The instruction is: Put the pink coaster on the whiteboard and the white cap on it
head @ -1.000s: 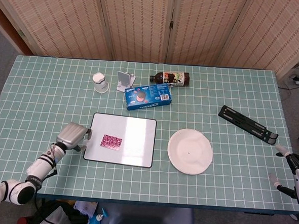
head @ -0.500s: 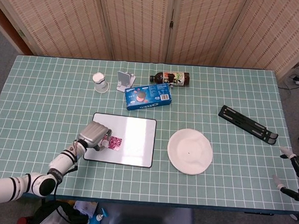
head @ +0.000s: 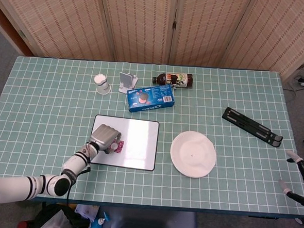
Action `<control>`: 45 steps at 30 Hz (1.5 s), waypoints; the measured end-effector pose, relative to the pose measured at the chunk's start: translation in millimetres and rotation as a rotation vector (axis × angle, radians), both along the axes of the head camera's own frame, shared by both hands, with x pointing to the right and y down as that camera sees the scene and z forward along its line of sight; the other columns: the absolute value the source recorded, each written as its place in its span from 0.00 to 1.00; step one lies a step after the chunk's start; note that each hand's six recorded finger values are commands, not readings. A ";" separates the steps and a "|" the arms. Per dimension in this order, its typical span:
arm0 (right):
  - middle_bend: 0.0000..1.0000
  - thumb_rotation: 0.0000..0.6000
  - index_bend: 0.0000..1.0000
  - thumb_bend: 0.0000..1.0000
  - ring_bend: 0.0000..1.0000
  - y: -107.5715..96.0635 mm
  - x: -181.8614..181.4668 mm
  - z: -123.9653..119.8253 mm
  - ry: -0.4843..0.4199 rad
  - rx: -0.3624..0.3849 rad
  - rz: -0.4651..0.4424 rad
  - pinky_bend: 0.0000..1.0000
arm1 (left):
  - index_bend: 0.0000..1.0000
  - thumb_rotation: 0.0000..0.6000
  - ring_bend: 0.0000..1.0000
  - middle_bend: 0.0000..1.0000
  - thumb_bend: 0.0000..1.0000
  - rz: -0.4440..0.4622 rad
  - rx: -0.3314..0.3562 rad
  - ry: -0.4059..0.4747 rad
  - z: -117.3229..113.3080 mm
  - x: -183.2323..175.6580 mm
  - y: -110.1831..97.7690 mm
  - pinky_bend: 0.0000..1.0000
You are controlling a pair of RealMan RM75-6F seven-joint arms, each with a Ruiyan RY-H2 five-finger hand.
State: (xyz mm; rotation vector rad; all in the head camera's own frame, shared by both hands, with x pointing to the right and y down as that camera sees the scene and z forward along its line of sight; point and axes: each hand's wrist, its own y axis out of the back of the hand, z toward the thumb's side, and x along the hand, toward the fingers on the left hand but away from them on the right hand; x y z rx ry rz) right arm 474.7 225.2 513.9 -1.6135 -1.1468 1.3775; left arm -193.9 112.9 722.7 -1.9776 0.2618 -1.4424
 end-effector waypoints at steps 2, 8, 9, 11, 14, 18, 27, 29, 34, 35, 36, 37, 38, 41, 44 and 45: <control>0.32 1.00 0.16 0.22 0.29 0.4 0.6 -0.4 0.001 0.001 0.002 0.34 | 0.37 1.00 0.97 0.95 0.27 -0.003 0.001 -0.003 1.2 0.5 -0.4 1.00; 0.32 1.00 0.16 0.22 0.29 1.5 3.0 -1.8 0.004 0.005 0.009 0.34 | 0.28 1.00 0.95 0.95 0.27 -0.018 0.008 -0.015 1.6 -5.3 -2.1 1.00; 0.32 1.00 0.16 0.22 0.29 1.5 3.3 -2.0 0.004 0.005 0.009 0.34 | 0.27 1.00 0.94 0.94 0.27 -0.026 0.017 -0.014 0.3 -7.2 -3.5 1.00; 0.32 1.00 0.16 0.22 0.29 1.4 3.8 -2.4 0.006 0.005 0.009 0.34 | 0.27 1.00 0.92 0.92 0.27 -0.053 0.039 -0.008 -3.3 -13.1 -7.1 1.00; 0.32 1.00 0.16 0.22 0.29 0.7 4.5 -3.1 0.011 0.003 0.006 0.34 | 0.28 1.00 0.85 0.87 0.27 -0.112 0.074 0.002 -10.2 -27.9 -12.3 1.00; 0.32 1.00 0.16 0.22 0.29 -2.2 4.7 -4.1 0.018 0.006 0.000 0.34 | 0.31 1.00 0.74 0.80 0.27 -0.219 0.140 0.005 -26.7 -67.3 -19.2 0.97; 0.32 1.00 0.16 0.22 0.29 -7.8 2.8 -0.1 0.012 -0.016 -0.010 0.34 | 0.34 1.00 0.60 0.63 0.27 -0.381 0.284 -0.040 -70.5 -162.5 -8.2 0.80; 0.32 1.00 0.16 0.22 0.29 -9.4 1.9 2.5 0.006 -0.028 -0.011 0.34 | 0.33 1.00 0.56 0.58 0.27 -0.406 0.312 -0.048 -82.1 -180.3 1.1 0.70; 0.32 1.00 0.16 0.22 0.29 -11.9 -0.8 9.7 -0.007 -0.063 -0.019 0.34 | 0.31 1.00 0.43 0.47 0.27 -0.449 0.357 -0.074 -106.0 -215.2 32.7 0.47; 0.32 1.00 0.16 0.22 0.29 -13.0 -2.1 11.1 -0.013 -0.071 -0.023 0.34 | 0.30 1.00 0.41 0.45 0.27 -0.462 0.364 -0.085 -111.5 -223.2 41.9 0.45; 0.32 1.00 0.17 0.22 0.29 -13.7 -3.0 11.8 -0.018 -0.074 -0.025 0.34 | 0.30 1.00 0.41 0.45 0.27 -0.473 0.370 -0.092 -115.8 -228.8 49.0 0.45; 0.32 1.00 0.18 0.22 0.29 -14.2 -3.8 12.2 -0.025 -0.077 -0.025 0.34 | 0.30 1.00 0.41 0.45 0.27 -0.483 0.375 -0.099 -120.2 -234.1 56.1 0.45; 0.32 1.00 0.18 0.22 0.29 -15.1 -5.1 12.8 -0.035 -0.081 -0.026 0.34 | 0.30 1.00 0.41 0.44 0.27 -0.498 0.382 -0.108 -126.2 -240.6 65.3 0.45; 0.32 1.00 0.19 0.22 0.29 -16.3 -8.8 13.6 -0.054 -0.086 -0.031 0.34 | 0.29 1.00 0.41 0.43 0.27 -0.533 0.407 -0.123 -141.4 -253.2 84.8 0.45; 0.32 1.00 0.19 0.22 0.29 -16.6 -13.0 14.4 -0.083 -0.094 -0.029 0.34 | 0.29 1.00 0.40 0.42 0.27 -0.555 0.448 -0.117 -155.7 -259.2 98.6 0.45; 0.32 1.00 0.19 0.22 0.29 -16.6 -13.8 14.6 -0.086 -0.095 -0.030 0.34 | 0.28 1.00 0.40 0.41 0.27 -0.558 0.462 -0.112 -159.8 -260.0 102.2 0.45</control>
